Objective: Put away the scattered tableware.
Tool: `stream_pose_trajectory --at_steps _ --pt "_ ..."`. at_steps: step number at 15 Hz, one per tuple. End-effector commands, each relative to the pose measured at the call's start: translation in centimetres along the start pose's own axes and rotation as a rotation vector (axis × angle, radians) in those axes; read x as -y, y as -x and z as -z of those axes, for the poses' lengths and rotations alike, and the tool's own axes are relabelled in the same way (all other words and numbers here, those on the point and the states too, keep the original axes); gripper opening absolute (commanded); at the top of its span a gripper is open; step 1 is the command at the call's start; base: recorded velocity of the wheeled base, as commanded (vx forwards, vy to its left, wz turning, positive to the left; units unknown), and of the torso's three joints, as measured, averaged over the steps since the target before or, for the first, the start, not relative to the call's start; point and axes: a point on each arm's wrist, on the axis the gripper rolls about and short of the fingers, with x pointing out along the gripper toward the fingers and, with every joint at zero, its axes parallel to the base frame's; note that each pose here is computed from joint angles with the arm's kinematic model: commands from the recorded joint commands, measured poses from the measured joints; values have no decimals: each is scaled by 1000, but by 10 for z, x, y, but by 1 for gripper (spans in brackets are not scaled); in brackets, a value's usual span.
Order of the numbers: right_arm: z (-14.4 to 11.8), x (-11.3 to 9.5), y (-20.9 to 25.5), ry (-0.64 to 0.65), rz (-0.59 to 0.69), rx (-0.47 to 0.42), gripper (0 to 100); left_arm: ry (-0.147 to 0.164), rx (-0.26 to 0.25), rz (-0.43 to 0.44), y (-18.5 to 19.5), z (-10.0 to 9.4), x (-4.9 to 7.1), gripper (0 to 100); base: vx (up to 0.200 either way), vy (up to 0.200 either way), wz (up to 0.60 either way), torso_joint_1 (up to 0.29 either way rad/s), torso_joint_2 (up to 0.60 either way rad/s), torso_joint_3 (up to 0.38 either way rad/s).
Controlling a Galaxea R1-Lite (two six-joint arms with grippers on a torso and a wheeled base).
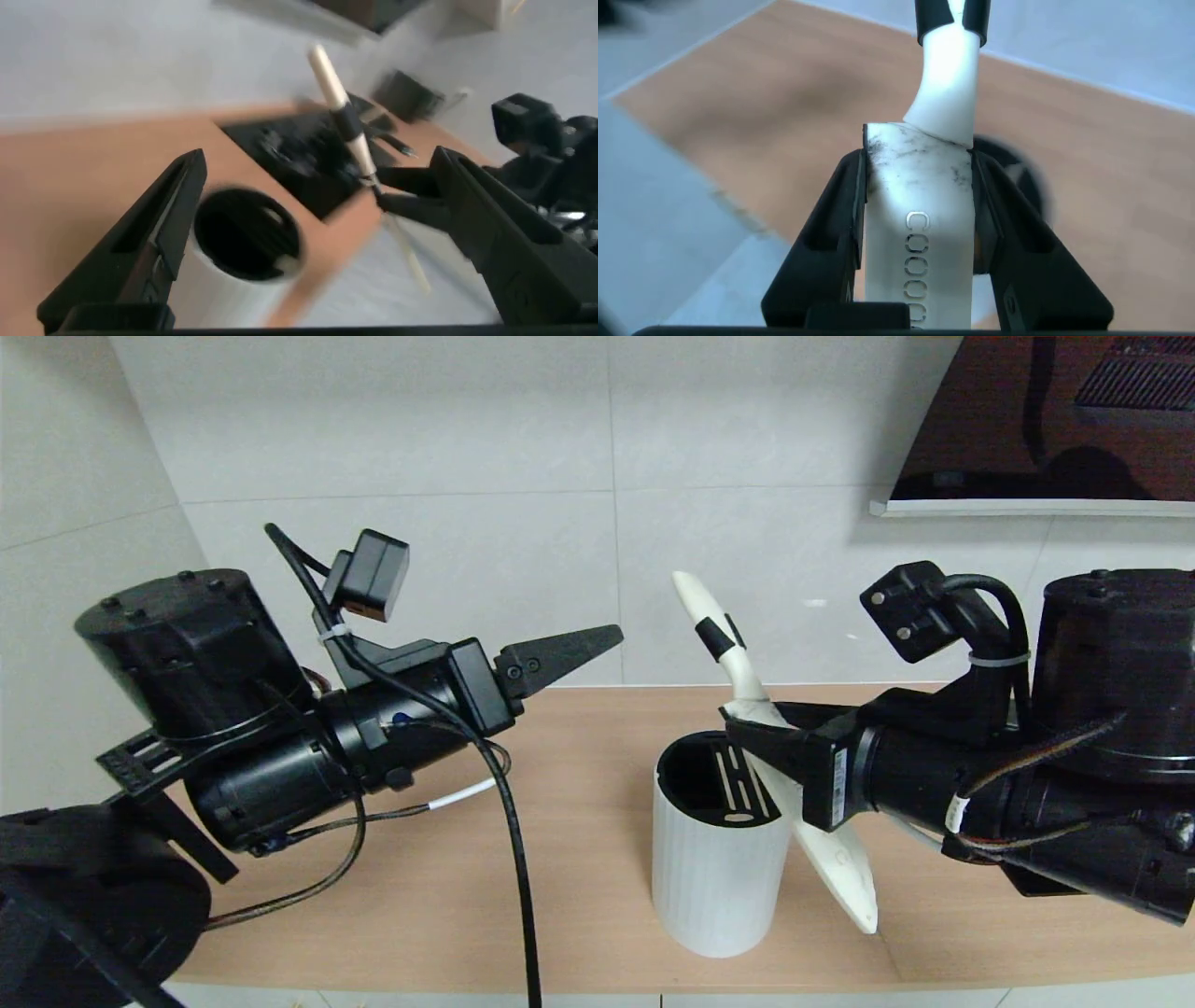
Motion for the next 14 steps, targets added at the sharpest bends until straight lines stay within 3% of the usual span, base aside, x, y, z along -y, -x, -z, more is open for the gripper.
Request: stream_pose_trajectory --at_steps 1,2,4,9,12,14 --pt "2 -6 1 5 -24 -4 0 53 -23 32 -8 8 5 100 0 0 0 0 0 0" --pt "3 -10 1 6 -37 -7 0 95 -10 68 -11 10 9 100 0 0 0 0 0 0" --pt "5 -15 1 10 -54 -17 0 122 -14 108 -19 20 11 100 0 0 0 0 0 0" --pt "5 -20 2 13 -77 -16 0 111 -10 141 -29 35 9 100 0 0 0 0 0 0" --pt "8 -25 3 18 -94 -26 0 110 1 120 -33 38 8 100 0 0 0 0 0 0" --pt "11 -28 1 22 -103 -37 0 93 18 98 -43 45 3 100 0 0 0 0 0 0"
